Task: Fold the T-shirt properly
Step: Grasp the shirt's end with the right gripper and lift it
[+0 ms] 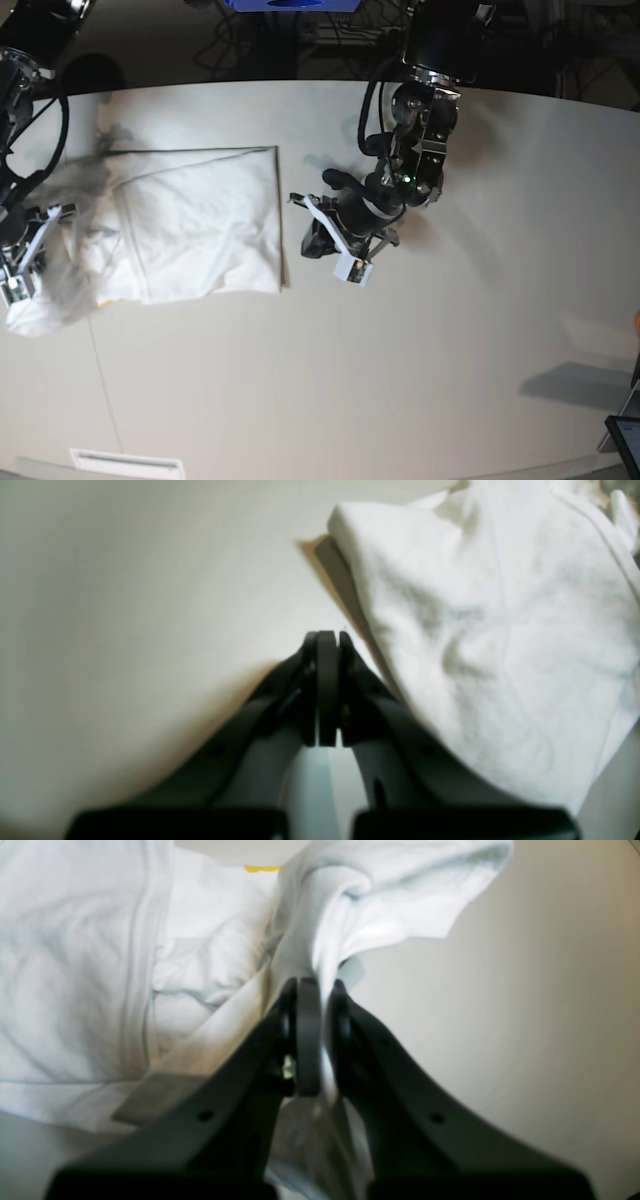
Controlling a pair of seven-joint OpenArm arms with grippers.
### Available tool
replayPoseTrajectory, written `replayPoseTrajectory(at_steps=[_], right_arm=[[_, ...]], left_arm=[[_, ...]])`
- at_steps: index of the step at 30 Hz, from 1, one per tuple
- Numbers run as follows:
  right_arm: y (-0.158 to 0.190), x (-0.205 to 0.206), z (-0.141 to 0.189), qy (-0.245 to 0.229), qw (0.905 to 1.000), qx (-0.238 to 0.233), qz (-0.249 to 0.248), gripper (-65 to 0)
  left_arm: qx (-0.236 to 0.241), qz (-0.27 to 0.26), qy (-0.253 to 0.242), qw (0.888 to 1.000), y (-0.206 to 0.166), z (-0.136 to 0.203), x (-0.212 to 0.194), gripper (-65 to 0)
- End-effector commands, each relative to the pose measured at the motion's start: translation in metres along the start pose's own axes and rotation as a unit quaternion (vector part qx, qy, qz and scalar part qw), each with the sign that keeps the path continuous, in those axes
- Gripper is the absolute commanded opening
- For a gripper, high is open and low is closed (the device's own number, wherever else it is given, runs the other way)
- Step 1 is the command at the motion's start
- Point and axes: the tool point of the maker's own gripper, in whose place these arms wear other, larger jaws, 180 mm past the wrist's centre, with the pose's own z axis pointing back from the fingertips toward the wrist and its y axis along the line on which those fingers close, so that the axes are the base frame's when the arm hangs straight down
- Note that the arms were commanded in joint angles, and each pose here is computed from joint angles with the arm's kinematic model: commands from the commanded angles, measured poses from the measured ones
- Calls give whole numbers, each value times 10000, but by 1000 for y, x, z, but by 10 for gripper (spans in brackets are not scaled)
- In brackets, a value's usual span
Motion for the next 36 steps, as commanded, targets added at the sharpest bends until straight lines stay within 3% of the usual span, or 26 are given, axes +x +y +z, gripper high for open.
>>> replayPoseTrajectory(at_steps=[1, 12, 17, 23, 28, 36], right_arm=[[-10, 14, 6, -254, 9996, -136, 44, -650], [-11, 20, 11, -339, 9992, -194, 105, -650], [-28, 12, 11, -63, 9974, -690, 193, -650], [-34, 11, 14, -38, 9967, -785, 223, -650], [-42, 13, 16, -37, 9958, -875, 274, -650], [-52, 18, 18, -67, 9946, -1003, 256, -650]], left_arm=[[-49, -32, -195, 9998, -2, 0, 17, -650], [-104, -36, -267, 9996, -8, -4, 27, -650], [-175, 28, -295, 9994, -16, -7, 29, -650], [-283, 187, -156, 9993, -26, -21, 22, -650], [-518, 1, -99, 9986, -47, -25, 20, -650], [-490, -11, -117, 9987, -44, -24, 22, -650]])
